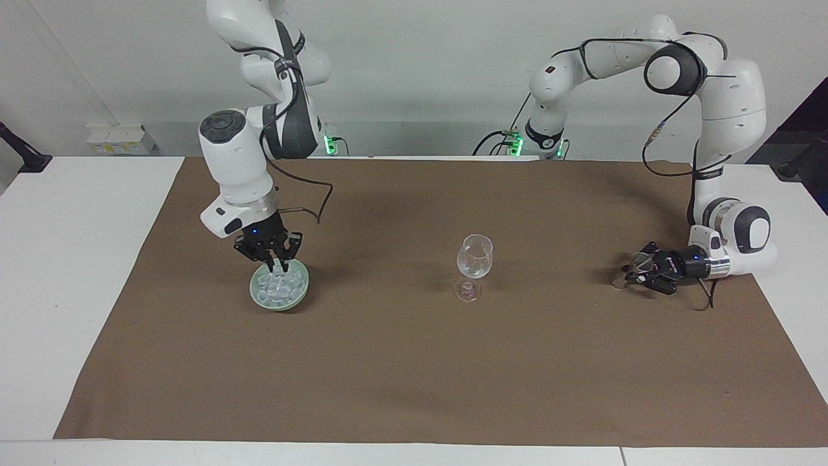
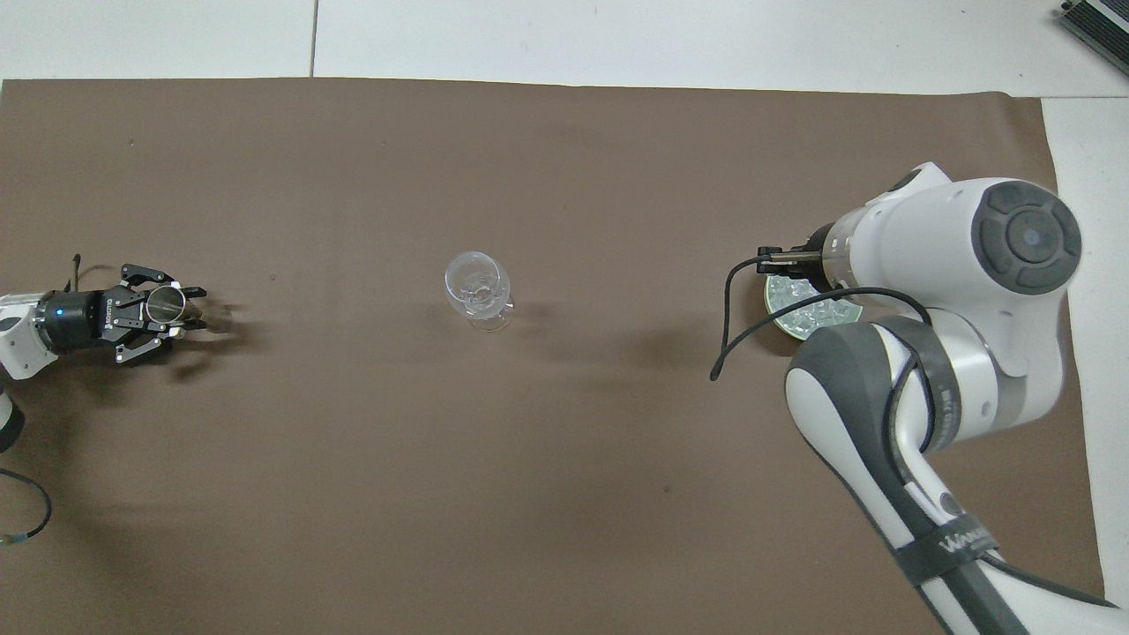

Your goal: Pour wine and add ice with both arms

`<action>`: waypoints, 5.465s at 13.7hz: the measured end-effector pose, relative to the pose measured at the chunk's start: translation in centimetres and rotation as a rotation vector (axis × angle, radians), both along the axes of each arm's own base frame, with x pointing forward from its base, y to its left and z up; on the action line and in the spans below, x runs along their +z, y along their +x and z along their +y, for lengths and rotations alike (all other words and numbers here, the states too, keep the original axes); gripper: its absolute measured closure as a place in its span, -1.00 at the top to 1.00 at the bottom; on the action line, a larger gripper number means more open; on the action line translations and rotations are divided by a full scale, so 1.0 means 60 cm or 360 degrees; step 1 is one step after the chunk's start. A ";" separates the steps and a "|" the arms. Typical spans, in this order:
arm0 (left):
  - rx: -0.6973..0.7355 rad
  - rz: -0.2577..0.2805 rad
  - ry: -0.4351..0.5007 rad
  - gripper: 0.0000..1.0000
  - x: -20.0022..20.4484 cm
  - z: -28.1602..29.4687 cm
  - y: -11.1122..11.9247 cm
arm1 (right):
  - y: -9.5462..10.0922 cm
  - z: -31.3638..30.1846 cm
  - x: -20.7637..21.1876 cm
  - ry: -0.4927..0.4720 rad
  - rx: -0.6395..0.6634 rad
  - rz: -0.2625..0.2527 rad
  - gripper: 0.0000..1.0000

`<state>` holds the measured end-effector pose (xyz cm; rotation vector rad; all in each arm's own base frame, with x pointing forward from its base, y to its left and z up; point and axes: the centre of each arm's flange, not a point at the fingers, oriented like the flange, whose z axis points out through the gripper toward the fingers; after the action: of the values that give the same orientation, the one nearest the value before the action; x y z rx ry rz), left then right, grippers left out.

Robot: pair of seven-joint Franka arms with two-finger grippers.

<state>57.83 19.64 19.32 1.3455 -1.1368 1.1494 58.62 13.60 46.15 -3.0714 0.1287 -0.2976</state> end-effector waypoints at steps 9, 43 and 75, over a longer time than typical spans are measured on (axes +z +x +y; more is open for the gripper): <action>-0.0024 -0.0156 0.0250 0.71 0.118 0.059 0.016 | -0.002 0.249 0.102 0.0548 -0.0683 -0.0021 -0.51; 0.1710 0.1729 0.1829 1.00 0.724 -0.371 -0.123 | -0.068 0.465 0.018 0.0886 -0.0959 0.0125 -0.02; 0.1636 0.1627 0.1838 1.00 0.766 -0.348 -0.089 | -0.067 -0.036 0.276 0.0089 -0.0376 0.0054 1.00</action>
<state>52.46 -1.22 65.31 3.1003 -0.1648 0.0812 54.58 11.44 62.69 -3.0070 0.4941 -0.2469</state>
